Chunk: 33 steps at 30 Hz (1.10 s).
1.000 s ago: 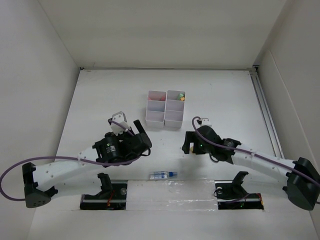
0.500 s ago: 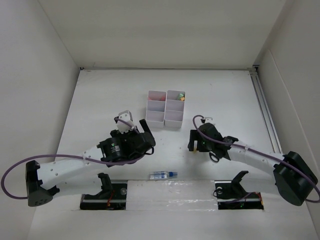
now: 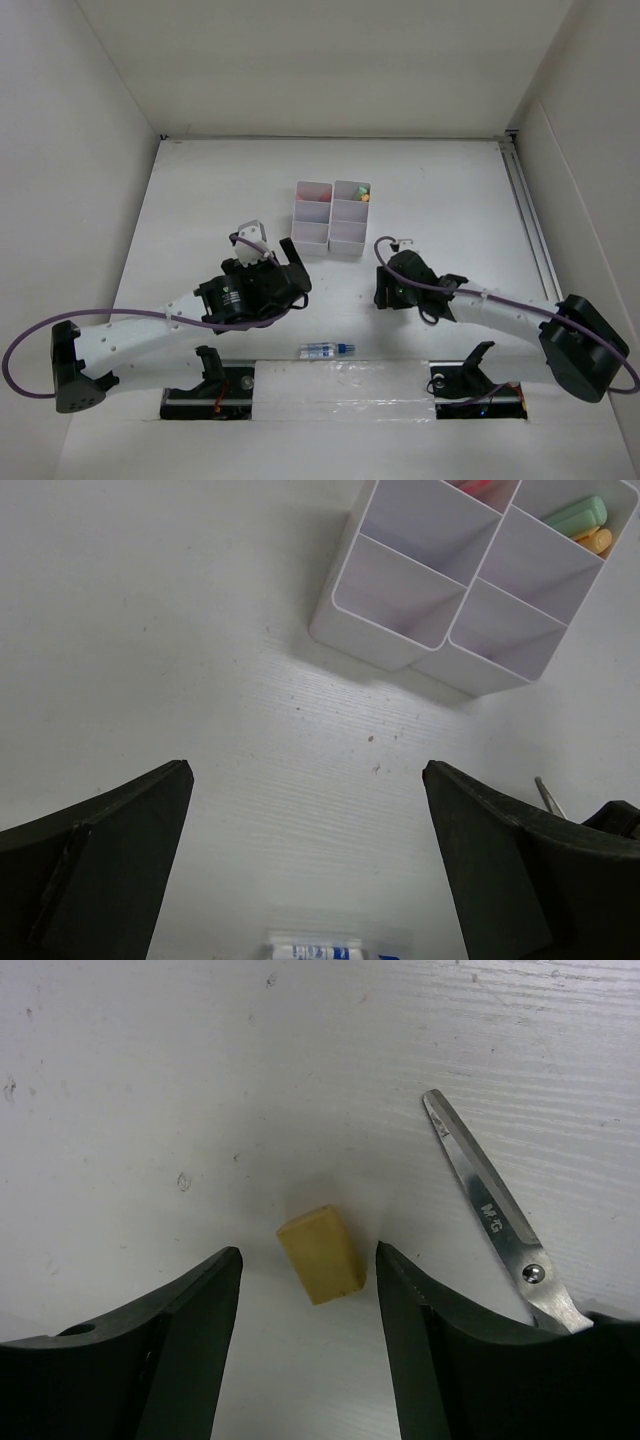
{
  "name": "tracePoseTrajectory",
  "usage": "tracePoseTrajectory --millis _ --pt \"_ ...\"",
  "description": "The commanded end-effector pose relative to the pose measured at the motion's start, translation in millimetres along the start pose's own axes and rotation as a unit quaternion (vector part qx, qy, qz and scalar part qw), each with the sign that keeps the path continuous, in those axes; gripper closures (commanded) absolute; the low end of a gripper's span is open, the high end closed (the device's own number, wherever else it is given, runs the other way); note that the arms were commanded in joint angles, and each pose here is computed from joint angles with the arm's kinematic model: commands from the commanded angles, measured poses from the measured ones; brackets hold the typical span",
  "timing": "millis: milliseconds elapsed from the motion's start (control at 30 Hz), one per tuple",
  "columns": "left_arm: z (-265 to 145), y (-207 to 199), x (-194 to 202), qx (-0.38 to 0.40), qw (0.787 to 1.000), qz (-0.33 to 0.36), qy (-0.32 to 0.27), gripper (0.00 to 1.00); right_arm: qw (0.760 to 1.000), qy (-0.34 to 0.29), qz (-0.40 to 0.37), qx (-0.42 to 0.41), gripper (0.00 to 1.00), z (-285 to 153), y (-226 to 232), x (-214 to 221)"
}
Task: Sort the stationery into containers
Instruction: Pick up the stationery from the center of the board.
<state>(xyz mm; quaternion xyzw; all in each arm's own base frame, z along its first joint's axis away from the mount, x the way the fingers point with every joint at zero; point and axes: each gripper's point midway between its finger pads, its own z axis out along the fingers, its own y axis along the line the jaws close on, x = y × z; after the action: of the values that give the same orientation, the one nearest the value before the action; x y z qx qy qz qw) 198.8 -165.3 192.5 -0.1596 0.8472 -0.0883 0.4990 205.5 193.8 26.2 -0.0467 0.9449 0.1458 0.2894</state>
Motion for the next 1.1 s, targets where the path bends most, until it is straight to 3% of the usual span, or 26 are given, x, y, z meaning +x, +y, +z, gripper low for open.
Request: tracePoseTrajectory --millis 0,200,333,367,500,633,767,900,1033,1067 --pt "1.5 5.1 -7.6 -0.008 1.0 0.0 -0.023 0.0 1.0 -0.012 0.003 0.002 0.38 1.9 4.2 -5.9" --pt "0.1 5.7 -9.6 -0.005 1.0 0.001 -0.024 0.0 0.999 0.018 -0.009 0.031 0.39 12.1 -1.4 13.1" --pt "0.1 7.5 -9.0 -0.007 1.0 0.004 -0.023 0.0 0.999 0.018 -0.007 0.039 0.6 13.8 2.5 12.8" --pt "-1.1 7.6 -10.7 -0.005 1.0 0.001 -0.024 0.0 0.999 0.018 -0.007 0.039 0.61 13.8 2.5 12.8" --pt "-2.3 9.2 -11.8 -0.005 1.0 -0.004 -0.024 0.0 0.998 0.033 -0.008 0.048 0.61 14.6 2.9 25.0" --pt "-3.7 9.5 -13.6 -0.002 1.0 -0.008 -0.025 0.0 0.998 0.043 -0.01 0.055 0.47 13.7 2.9 33.2" --pt "-3.7 9.8 -13.6 -0.002 1.0 -0.004 -0.025 0.0 0.997 0.049 -0.014 0.049 0.46 11.2 10.3 41.3" --pt "-4.8 10.0 -15.2 0.001 1.0 -0.008 -0.026 0.0 0.997 0.052 -0.01 0.064 0.52 9.4 5.6 45.3" --pt "-6.2 10.7 -17.1 0.003 1.0 -0.008 -0.027 0.0 0.996 0.056 -0.003 0.065 0.76 7.4 4.9 49.7" --pt "-6.1 8.9 -17.7 0.006 1.0 -0.011 -0.028 0.0 0.996 0.059 -0.004 0.068 0.76 6.7 3.3 51.2"
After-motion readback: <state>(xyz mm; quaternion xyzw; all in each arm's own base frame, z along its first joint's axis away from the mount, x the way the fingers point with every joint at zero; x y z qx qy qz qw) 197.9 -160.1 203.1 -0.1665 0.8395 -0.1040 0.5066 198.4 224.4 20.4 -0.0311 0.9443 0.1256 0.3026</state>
